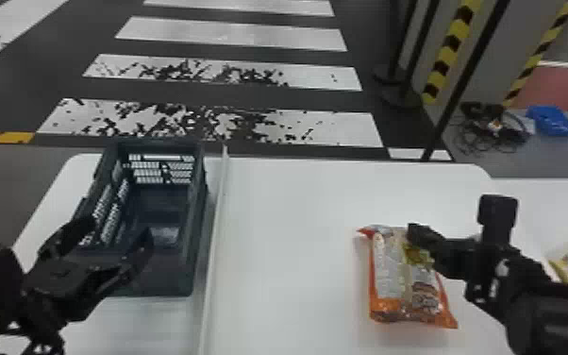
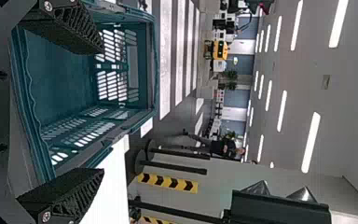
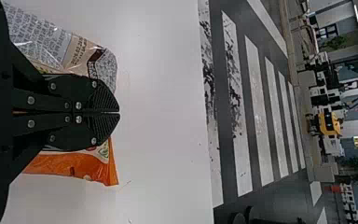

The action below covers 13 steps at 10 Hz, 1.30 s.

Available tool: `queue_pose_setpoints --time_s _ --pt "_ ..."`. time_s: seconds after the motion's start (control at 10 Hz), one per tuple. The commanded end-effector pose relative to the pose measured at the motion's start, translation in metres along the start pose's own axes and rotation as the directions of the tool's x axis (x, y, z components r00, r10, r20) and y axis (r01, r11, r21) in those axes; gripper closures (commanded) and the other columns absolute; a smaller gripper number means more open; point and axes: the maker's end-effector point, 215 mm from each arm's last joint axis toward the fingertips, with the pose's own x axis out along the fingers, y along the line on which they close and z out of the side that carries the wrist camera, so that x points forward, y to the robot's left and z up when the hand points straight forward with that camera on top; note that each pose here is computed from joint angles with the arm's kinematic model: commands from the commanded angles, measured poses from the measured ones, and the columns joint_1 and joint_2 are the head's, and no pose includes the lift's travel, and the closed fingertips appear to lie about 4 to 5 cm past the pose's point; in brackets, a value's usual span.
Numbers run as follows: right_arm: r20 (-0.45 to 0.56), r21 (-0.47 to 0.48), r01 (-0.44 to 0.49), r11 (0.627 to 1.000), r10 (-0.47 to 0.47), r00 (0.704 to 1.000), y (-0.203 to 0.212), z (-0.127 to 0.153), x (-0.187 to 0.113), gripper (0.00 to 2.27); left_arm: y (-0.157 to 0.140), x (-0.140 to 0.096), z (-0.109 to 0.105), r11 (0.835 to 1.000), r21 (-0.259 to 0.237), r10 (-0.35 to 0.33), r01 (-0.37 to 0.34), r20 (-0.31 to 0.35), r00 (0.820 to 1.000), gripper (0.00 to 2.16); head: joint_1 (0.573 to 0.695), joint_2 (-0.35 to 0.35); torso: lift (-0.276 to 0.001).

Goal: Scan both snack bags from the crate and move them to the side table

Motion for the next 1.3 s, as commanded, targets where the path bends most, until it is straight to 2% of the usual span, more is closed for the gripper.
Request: queue_pose_setpoints --time_s 0.0,0.7,0.9,1.2 --pt "-0.004 0.003 0.004 1.000 -0.004 1.000 -0.004 -0.004 0.001 2.06 0.000 0.000 -0.001 1.000 0.000 0.001 -0.001 -0.002 1.000 0.10 0.695 -0.090 -0.099" --pt "-0.004 -0.003 0.000 1.000 0.000 1.000 -0.004 -0.042 0.010 2.06 0.000 0.001 -0.002 1.000 -0.002 -0.001 0.001 -0.003 1.000 0.10 0.695 -0.090 -0.099" --pt "0.019 -0.009 -0.001 1.000 0.001 1.000 -0.004 -0.028 0.006 2.06 0.000 0.000 -0.003 1.000 -0.001 0.000 0.000 -0.005 1.000 0.10 0.695 -0.090 -0.099" --pt "0.090 -0.030 -0.009 0.999 0.012 0.996 0.005 0.010 -0.013 2.06 -0.001 -0.001 0.000 1.000 0.000 -0.001 0.001 0.001 1.000 0.10 0.695 -0.091 -0.099"
